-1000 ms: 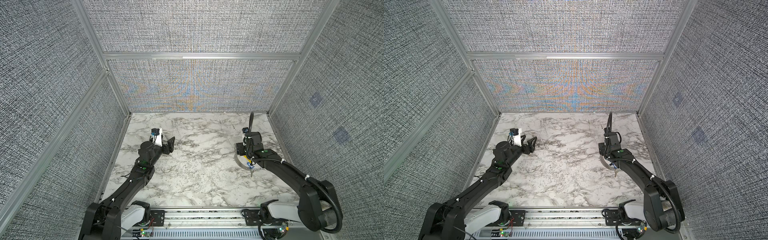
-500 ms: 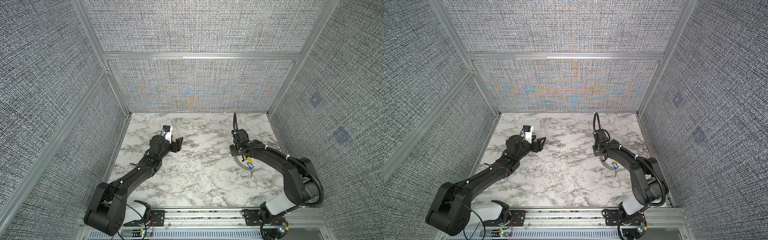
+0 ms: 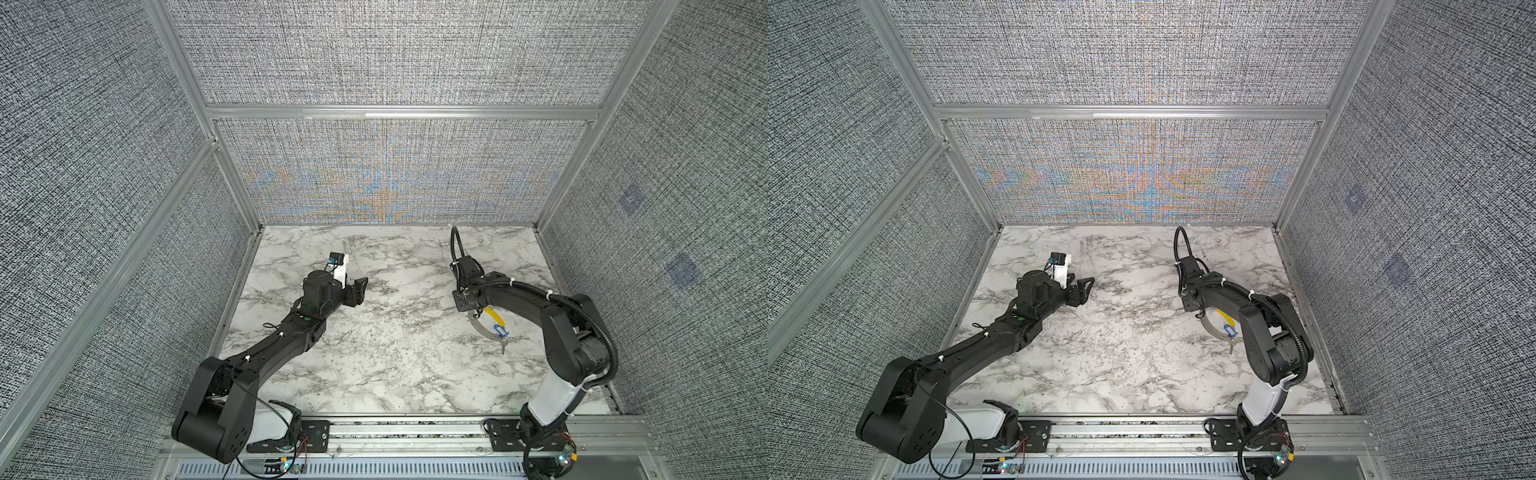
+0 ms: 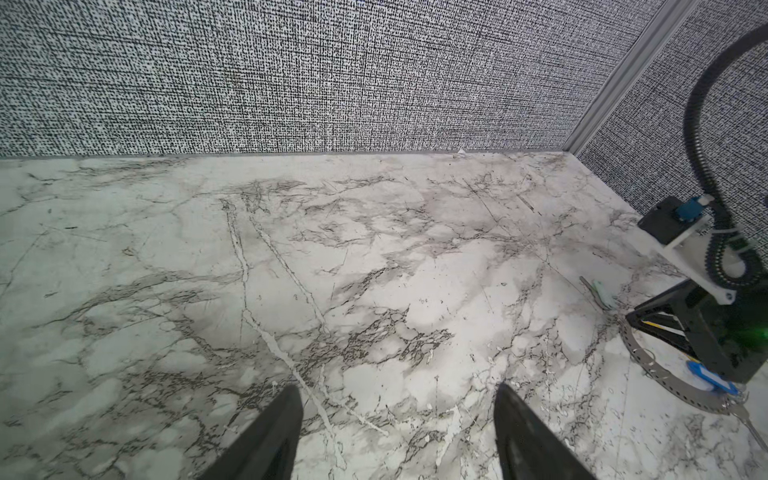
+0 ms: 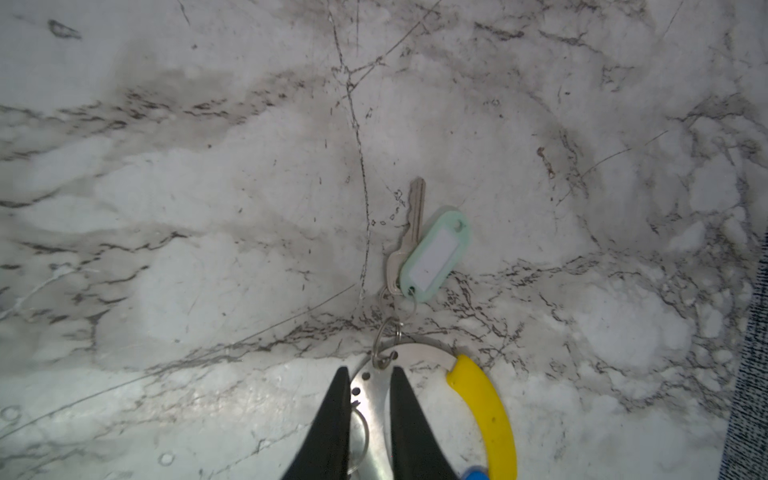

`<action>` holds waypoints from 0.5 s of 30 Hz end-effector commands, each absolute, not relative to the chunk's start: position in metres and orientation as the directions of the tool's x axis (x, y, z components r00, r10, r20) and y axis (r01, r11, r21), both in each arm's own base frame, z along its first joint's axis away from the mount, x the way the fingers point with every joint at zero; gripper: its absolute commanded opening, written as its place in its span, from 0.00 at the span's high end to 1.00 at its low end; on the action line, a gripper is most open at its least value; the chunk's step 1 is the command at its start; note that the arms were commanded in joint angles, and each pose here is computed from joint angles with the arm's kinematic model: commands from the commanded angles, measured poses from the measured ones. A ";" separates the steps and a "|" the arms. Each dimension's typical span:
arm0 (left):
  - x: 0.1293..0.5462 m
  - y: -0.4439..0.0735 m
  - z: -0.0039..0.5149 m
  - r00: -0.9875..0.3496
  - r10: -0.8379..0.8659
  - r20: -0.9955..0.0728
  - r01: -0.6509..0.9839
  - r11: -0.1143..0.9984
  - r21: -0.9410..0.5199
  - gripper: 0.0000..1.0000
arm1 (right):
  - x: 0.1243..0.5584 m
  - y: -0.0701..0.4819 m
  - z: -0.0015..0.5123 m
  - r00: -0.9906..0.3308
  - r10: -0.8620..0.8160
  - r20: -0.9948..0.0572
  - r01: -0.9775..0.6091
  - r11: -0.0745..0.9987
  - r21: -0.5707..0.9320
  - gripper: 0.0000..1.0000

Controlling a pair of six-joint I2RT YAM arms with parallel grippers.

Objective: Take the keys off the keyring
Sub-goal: 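Lower the right gripper and pinch the metal ring of the keyring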

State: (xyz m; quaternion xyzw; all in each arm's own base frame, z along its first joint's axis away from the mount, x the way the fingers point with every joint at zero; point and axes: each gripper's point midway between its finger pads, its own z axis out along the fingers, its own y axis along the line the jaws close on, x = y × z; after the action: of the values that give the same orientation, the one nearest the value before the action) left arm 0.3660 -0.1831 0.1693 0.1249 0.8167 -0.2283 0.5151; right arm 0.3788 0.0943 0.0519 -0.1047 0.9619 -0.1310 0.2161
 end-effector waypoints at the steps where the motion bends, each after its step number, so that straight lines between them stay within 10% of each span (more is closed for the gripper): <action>1: 0.366 -0.185 0.171 -0.426 -0.019 -0.905 0.453 0.861 -0.231 0.26 | 0.377 0.084 0.051 -0.896 -0.259 -0.362 -0.125 0.927 -0.354 0.80; 15: 0.369 -0.189 0.169 -0.444 -0.010 -0.896 0.455 0.859 -0.235 0.26 | 0.382 0.085 0.036 -0.899 -0.273 -0.341 -0.140 0.919 -0.367 0.81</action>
State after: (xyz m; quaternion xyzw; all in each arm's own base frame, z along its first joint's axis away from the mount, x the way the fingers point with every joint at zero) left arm 0.3686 -0.1861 0.1667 0.1270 0.8209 -0.2279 0.5080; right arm 0.3795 0.0854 0.0364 -0.1097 0.9604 -0.1657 0.1953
